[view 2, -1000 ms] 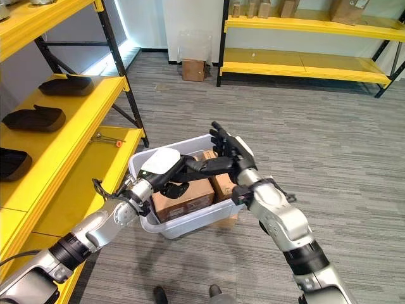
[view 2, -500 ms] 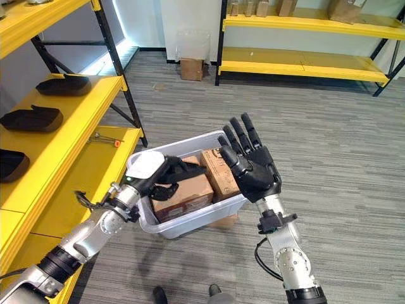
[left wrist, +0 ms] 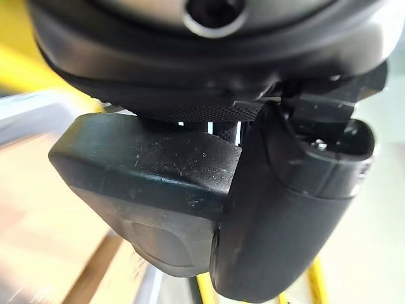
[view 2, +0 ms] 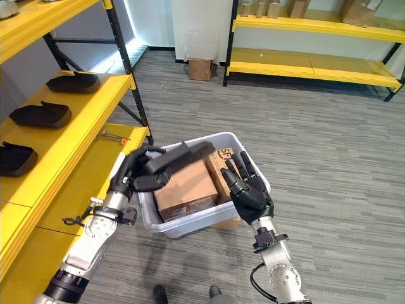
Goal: Move parts from the plastic box to the shelf.
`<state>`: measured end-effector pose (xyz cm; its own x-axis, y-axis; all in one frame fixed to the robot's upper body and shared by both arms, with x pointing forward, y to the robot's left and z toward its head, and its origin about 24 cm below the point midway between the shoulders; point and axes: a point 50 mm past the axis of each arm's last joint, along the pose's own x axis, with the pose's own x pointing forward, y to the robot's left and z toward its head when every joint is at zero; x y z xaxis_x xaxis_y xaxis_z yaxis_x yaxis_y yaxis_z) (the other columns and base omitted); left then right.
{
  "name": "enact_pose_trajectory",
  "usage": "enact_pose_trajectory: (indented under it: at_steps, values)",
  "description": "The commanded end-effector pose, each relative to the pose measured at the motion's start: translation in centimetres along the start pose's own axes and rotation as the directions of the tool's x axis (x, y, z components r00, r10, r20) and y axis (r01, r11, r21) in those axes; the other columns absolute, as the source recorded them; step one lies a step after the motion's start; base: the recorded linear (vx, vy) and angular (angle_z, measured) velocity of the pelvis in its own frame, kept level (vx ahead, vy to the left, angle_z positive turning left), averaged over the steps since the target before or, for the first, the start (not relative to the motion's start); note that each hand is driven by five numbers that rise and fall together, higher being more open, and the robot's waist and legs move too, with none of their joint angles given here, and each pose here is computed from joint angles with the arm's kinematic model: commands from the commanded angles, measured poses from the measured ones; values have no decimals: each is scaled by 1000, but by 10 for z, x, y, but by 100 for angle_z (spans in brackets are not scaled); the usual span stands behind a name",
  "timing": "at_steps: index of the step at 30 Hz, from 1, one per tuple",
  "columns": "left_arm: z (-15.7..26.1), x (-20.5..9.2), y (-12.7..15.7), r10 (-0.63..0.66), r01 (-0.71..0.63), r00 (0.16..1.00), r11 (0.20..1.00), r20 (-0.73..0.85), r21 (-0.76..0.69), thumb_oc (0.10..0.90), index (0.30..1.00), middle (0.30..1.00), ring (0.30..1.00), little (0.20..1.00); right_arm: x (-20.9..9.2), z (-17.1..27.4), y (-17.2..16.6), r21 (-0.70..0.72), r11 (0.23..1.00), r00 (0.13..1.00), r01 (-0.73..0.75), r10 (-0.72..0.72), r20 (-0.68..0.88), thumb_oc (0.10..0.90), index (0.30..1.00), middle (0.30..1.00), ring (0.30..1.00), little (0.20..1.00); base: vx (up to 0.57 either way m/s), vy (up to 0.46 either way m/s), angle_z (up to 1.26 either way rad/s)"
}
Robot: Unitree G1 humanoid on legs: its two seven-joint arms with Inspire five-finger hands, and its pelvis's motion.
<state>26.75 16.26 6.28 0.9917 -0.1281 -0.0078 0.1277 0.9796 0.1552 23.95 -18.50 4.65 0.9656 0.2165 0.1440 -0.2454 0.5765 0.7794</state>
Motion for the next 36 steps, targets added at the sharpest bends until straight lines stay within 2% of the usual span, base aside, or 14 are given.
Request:
enact_pose_trajectory:
  at_steps: [1, 8, 11, 13, 18, 23, 29, 36]
  values:
    - [67, 20, 14, 13, -19, 946, 1000, 324, 13, 400, 300, 300, 300, 300, 16, 14, 25, -20, 986, 982, -167, 168, 83, 900, 1000, 1000, 1000, 1000, -33, -36, 1]
    - [71, 14, 20, 37, -51, 929, 998, 369, 29, 400, 300, 300, 300, 300, 12, 9, 21, -26, 986, 984, -162, 164, 76, 900, 1000, 1000, 1000, 1000, -25, -26, 12]
    - [79, 10, 24, 73, -92, 898, 996, 433, 22, 400, 300, 300, 300, 300, 12, 5, 19, -47, 989, 988, -143, 146, 55, 900, 1000, 1000, 1000, 1000, -13, -27, 14]
    - [99, 3, 35, 150, -190, 821, 982, 551, 16, 400, 300, 300, 300, 300, 12, -2, 16, -44, 989, 989, -142, 144, 34, 900, 1000, 1000, 1000, 1000, -39, -46, 17]
    - [109, 0, 43, 221, -252, 777, 967, 589, -31, 400, 300, 300, 300, 300, 14, -8, 18, -21, 990, 990, -140, 141, 23, 900, 1000, 1000, 1000, 1000, -16, -17, 15]
    - [106, -2, 49, 263, -291, 766, 956, 587, -49, 400, 300, 300, 300, 300, 13, -13, 18, -52, 990, 991, -134, 134, -8, 900, 1000, 1000, 1000, 1000, -7, 1, 9]
    - [91, -1, 59, 348, -352, 789, 932, 507, -91, 400, 300, 300, 300, 300, 16, -15, 16, -70, 989, 991, -131, 129, -37, 900, 1000, 1000, 1000, 1000, -26, 20, 21]
    - [78, -8, 69, 402, -419, 779, 905, 482, -78, 400, 300, 300, 300, 300, 16, -10, 13, -106, 985, 990, -136, 130, -57, 900, 1000, 1000, 1000, 1000, -41, 2, 25]
